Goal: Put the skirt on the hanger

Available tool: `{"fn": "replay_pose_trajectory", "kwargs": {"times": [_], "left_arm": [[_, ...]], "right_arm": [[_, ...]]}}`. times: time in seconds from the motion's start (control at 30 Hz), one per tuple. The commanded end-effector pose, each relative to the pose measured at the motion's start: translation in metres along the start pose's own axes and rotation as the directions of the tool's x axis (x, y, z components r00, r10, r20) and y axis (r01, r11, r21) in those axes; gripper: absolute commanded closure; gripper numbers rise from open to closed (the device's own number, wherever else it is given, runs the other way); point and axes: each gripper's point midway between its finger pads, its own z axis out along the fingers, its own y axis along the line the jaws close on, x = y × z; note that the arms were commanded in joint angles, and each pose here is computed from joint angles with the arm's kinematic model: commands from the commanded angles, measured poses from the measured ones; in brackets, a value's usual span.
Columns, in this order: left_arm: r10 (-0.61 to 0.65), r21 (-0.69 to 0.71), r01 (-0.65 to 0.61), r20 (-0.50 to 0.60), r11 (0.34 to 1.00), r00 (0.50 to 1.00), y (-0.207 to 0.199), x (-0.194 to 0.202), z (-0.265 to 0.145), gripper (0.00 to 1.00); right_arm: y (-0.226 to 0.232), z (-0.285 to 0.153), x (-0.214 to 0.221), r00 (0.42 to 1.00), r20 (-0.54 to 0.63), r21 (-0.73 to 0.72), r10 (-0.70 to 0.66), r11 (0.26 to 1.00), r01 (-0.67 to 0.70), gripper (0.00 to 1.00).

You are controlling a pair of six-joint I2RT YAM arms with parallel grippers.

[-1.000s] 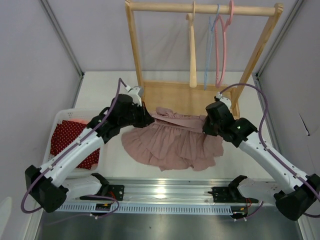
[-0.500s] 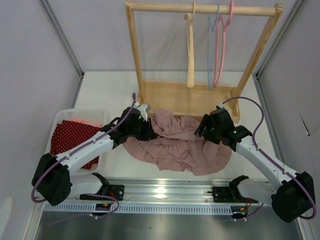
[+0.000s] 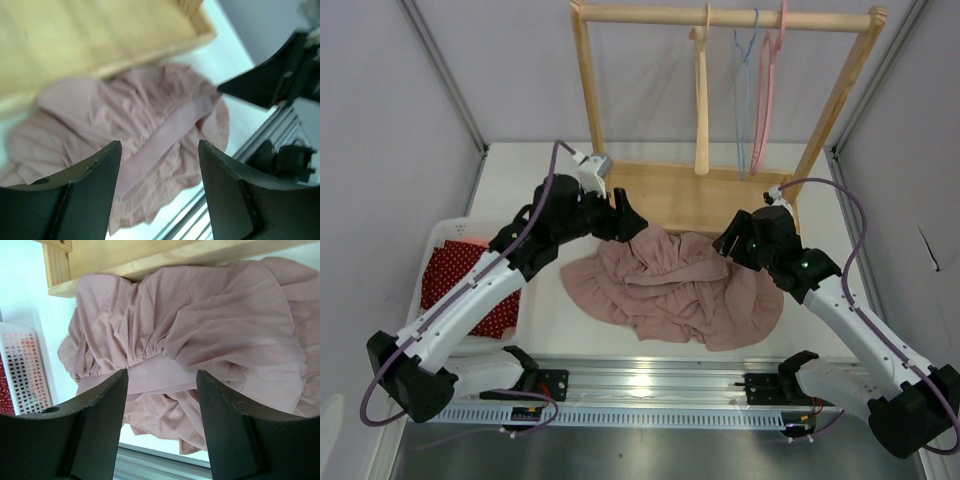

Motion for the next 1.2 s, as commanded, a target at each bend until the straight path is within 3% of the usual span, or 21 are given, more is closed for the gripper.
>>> {"fn": "replay_pose_trajectory", "kwargs": {"times": [0.0, 0.17, 0.3, 0.37, 0.47, 0.5, 0.8, 1.17], "left_arm": [[0.066, 0.018, -0.071, 0.199, 0.997, 0.978, -0.028, -0.073, -0.026, 0.29], [0.088, -0.039, -0.079, 0.442, 0.996, 0.893, -0.065, -0.188, -0.041, 0.13], [0.110, -0.143, -0.036, 0.548, 0.989, 0.829, -0.075, -0.241, -0.035, 0.04], [0.144, -0.176, -0.056, 0.543, 0.983, 0.827, -0.084, -0.252, -0.012, 0.02], [0.177, -0.203, -0.066, 0.597, 0.977, 0.782, -0.106, -0.285, -0.017, 0.01], [0.195, -0.224, -0.075, 0.585, 0.972, 0.787, -0.110, -0.284, 0.002, 0.01], [0.312, -0.339, -0.106, 0.640, 0.935, 0.702, -0.117, -0.296, 0.032, 0.01], [0.399, -0.433, -0.162, 0.539, 0.887, 0.742, -0.105, -0.270, 0.074, 0.06]], "right_arm": [[0.012, -0.013, -0.022, 0.997, 0.073, -0.031, -0.007, 0.999, 0.009, 0.38], [0.005, -0.019, -0.019, 0.996, 0.084, -0.010, -0.008, 1.000, 0.009, 0.38], [-0.002, -0.022, -0.013, 0.997, 0.082, -0.004, -0.006, 1.000, 0.006, 0.38], [-0.005, -0.024, -0.010, 0.997, 0.078, 0.001, -0.008, 1.000, 0.008, 0.39], [-0.008, -0.027, -0.010, 0.996, 0.082, 0.008, -0.018, 1.000, 0.017, 0.38], [-0.008, -0.028, -0.012, 0.996, 0.087, 0.007, -0.022, 1.000, 0.022, 0.38], [-0.012, -0.035, -0.014, 0.994, 0.098, 0.018, -0.050, 0.999, 0.048, 0.38], [-0.019, -0.036, -0.009, 0.994, 0.096, 0.029, -0.048, 0.999, 0.045, 0.38]]}}
